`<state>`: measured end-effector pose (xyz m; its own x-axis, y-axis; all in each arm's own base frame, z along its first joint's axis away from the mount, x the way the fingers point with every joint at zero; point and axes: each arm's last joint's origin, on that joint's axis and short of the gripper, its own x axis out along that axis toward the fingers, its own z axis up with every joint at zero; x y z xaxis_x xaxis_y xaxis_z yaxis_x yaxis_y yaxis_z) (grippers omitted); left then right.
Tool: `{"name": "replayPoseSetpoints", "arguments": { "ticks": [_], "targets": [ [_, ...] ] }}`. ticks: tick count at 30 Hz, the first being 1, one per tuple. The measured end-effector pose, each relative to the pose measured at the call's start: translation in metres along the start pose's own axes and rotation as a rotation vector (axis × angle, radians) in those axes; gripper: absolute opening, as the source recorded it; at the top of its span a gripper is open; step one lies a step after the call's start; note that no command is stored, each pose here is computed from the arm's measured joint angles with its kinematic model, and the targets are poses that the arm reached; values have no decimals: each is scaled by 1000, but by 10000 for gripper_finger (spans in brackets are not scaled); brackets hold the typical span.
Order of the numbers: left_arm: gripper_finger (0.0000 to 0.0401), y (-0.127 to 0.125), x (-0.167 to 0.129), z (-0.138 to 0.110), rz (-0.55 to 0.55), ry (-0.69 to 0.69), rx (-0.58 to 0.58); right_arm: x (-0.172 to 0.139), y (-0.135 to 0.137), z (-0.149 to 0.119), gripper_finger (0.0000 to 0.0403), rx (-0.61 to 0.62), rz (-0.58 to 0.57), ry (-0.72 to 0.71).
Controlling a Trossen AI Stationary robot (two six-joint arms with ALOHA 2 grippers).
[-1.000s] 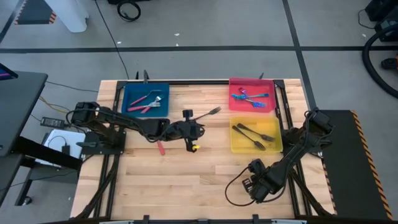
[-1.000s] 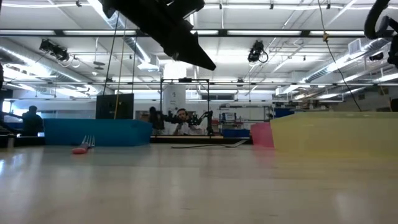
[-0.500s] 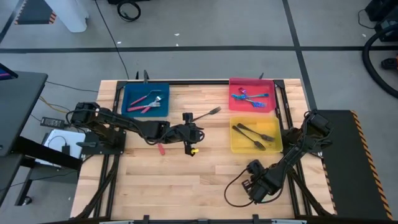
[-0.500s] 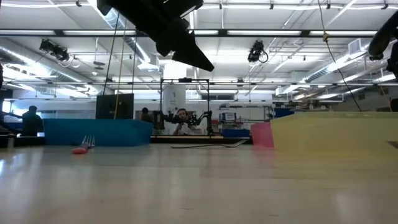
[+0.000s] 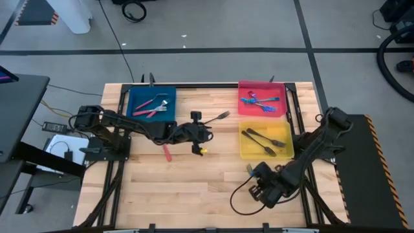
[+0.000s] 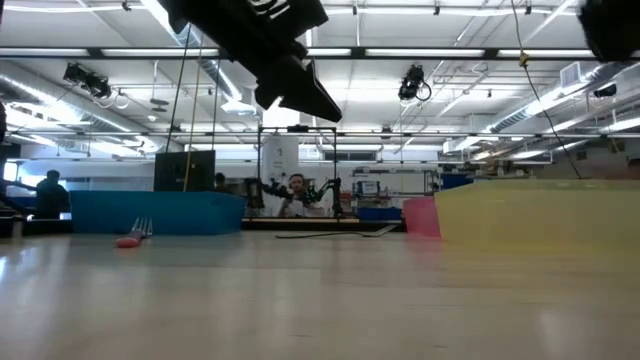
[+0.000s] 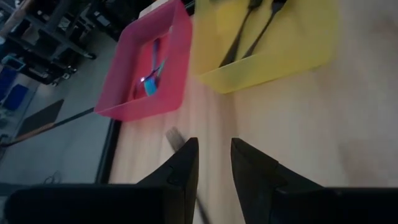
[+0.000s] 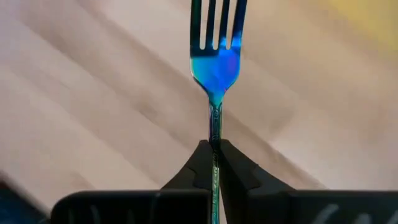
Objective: Sort silverware by color (type)
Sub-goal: Put the blue fork into the red bin
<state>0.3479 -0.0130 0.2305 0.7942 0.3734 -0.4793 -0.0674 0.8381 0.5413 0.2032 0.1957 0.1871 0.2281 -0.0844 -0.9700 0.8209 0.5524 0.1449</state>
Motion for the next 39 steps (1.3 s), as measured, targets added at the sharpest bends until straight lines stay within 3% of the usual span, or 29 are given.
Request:
{"name": "replayPoseSetpoints", "arguments": {
  "ticks": [2, 6, 11, 17, 25, 29, 34, 39],
  "targets": [
    [99, 7, 3, -3, 17, 10, 16, -19, 2, 10, 12, -27, 37, -90],
    [99, 22, 10, -9, 54, 35, 41, -51, -2, 40, 17, -88, 1, -351],
    [99, 43, 17, -20, 101, 76, 35, -74, -27, 88, 16, -146, -227, -576],
    [99, 66, 25, -35, 149, 134, -9, -90, -64, 147, 17, -155, -498, -709],
    [99, 77, 27, -48, 159, 201, -71, -96, -102, 207, 18, -251, -820, -683],
    [98, 73, 26, -49, 139, 224, -71, -86, -120, 233, 18, -241, -910, -589],
    [98, 67, 25, -48, 117, 236, -67, -56, -142, 263, 18, -314, -829, -391],
    [98, 64, 24, -49, 100, 255, -52, -34, -163, 288, 18, -408, -712, -349]
  ]
}}
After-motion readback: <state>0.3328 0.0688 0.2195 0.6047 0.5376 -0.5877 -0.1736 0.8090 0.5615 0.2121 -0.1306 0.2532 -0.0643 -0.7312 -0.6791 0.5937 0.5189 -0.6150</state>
